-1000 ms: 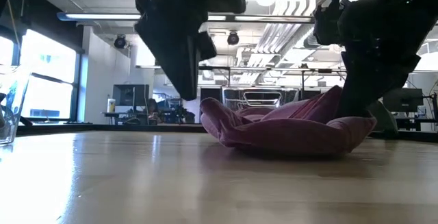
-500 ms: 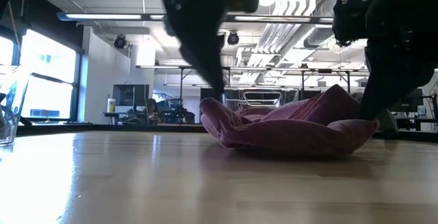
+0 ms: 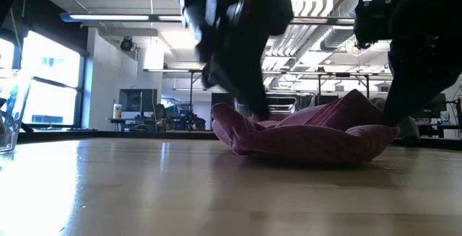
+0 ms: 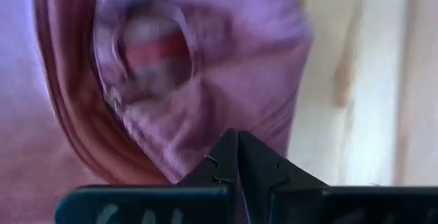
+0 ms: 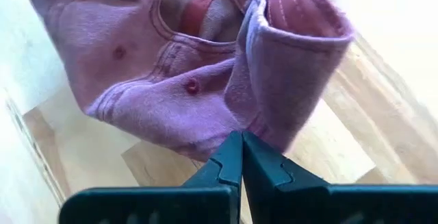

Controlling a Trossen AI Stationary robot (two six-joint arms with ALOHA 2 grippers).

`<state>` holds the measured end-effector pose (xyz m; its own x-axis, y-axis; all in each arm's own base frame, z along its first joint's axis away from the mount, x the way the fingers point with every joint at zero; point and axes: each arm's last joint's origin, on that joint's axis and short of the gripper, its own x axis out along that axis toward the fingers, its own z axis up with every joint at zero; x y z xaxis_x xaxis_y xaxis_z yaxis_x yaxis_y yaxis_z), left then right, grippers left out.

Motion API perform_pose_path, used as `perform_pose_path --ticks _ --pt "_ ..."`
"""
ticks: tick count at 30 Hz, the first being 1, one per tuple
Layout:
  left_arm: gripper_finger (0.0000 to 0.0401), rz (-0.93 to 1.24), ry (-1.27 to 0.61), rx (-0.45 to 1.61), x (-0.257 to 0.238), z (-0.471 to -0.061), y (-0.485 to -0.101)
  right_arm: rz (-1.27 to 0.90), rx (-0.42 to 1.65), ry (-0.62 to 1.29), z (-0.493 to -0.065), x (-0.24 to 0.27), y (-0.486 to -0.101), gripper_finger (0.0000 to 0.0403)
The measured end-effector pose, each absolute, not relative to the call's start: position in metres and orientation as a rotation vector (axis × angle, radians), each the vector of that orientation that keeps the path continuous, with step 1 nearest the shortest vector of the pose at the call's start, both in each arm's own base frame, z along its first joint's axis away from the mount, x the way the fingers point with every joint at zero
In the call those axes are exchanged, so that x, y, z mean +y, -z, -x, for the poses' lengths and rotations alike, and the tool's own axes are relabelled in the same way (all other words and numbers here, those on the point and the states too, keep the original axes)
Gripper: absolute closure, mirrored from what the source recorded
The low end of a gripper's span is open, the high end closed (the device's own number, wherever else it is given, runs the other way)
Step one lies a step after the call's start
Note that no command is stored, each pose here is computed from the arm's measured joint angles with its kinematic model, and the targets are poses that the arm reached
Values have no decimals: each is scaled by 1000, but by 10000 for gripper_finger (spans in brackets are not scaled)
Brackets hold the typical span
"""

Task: Pick & Place hat
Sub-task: Put the maroon cap into the top transparent bin

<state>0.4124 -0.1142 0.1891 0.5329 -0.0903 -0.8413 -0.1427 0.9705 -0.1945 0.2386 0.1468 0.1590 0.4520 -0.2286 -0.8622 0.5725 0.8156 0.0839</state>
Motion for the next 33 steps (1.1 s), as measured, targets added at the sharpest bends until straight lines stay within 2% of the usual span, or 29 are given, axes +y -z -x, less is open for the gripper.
perform_pose_path --ticks 5,9,14,18,24,29,33 --pt "398 188 39 1016 -123 -407 -197 -333 945 468 -231 146 -175 399" --pt "400 94 77 1020 -128 -402 -201 -266 828 413 -229 147 -194 401" --pt "401 86 48 969 -120 -408 -203 -254 679 316 -235 153 -209 401" --pt "401 68 31 926 -115 -414 -202 -338 610 256 -234 149 -186 402" --pt "401 100 41 963 -104 -426 -176 -497 528 303 -222 126 -146 402" --pt "401 178 47 1065 -99 -423 -163 -526 634 367 -217 105 -129 402" --pt "401 265 124 1141 -95 -419 -165 -533 719 378 -217 96 -124 402"
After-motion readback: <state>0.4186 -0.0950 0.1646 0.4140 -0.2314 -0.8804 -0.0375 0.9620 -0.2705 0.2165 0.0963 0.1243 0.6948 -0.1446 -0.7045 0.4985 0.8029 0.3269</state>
